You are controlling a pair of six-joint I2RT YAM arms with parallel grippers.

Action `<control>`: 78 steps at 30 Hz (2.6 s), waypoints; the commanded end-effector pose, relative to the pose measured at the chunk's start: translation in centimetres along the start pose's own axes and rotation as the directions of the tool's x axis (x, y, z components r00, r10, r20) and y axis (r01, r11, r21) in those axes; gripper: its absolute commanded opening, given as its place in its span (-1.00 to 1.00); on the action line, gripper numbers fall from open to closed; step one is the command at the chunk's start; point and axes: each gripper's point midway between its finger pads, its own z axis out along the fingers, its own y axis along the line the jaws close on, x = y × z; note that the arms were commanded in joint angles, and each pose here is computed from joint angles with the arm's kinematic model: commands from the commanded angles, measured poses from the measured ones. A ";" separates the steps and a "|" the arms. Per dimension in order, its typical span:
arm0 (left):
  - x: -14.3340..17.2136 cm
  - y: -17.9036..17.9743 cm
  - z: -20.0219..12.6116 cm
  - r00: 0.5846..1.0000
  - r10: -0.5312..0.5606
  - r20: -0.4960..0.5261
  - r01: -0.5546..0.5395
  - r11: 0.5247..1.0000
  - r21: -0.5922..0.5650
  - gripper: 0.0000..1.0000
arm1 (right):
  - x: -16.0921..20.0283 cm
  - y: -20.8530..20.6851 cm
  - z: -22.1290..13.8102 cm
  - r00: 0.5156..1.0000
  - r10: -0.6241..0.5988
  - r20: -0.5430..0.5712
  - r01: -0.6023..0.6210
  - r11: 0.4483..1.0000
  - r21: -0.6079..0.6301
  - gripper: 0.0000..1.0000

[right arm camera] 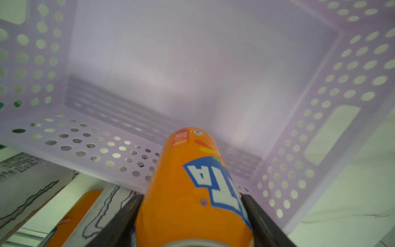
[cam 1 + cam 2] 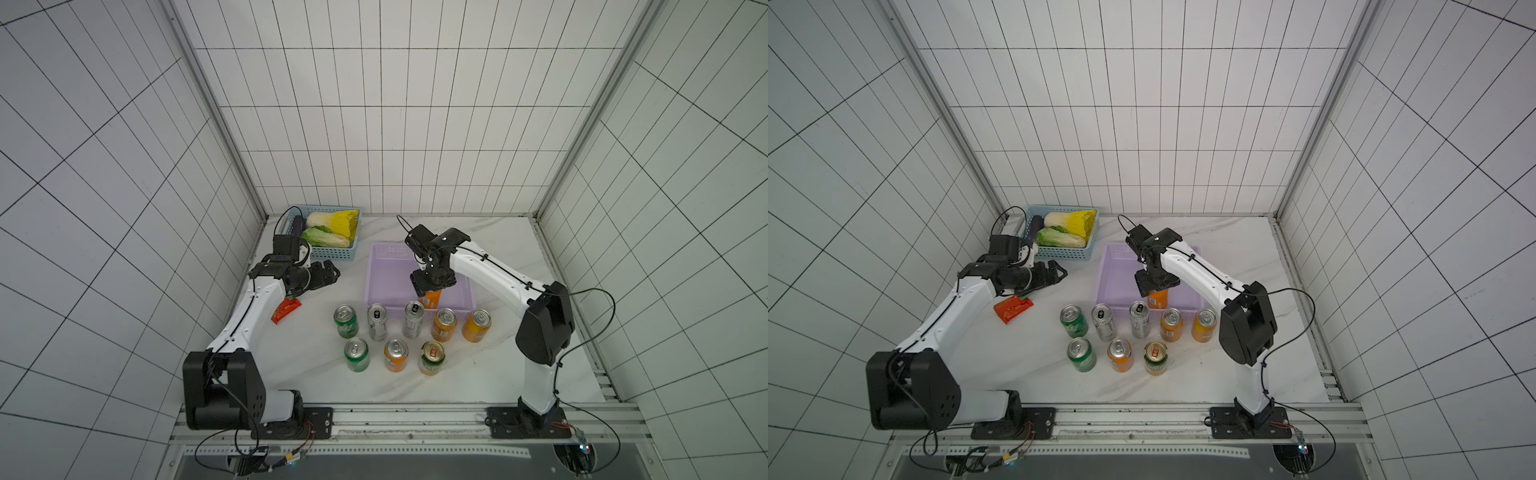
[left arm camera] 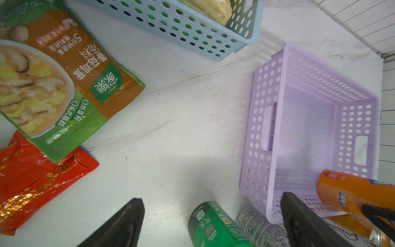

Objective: Take out the drinks from the basket
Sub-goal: Pick up the drink from the basket, then place the drink at the center of the board.

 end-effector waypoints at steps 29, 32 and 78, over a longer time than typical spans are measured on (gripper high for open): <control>-0.2 0.1 0.0 1.000 0.009 0.004 -0.009 1.000 0.002 0.96 | 6.6 -4.0 -15.0 0.990 0.029 0.141 -0.023 0.999 -0.041 0.41; -0.2 0.1 0.0 1.000 0.007 0.003 -0.007 1.000 0.002 0.95 | 7.8 -4.3 -14.9 0.991 0.042 0.129 -0.037 0.999 -0.039 0.41; -0.3 -0.1 -0.1 1.000 0.014 0.010 -0.014 1.000 0.008 0.95 | 17.7 -2.8 -1.5 0.969 0.223 0.110 -0.224 0.974 -0.001 0.40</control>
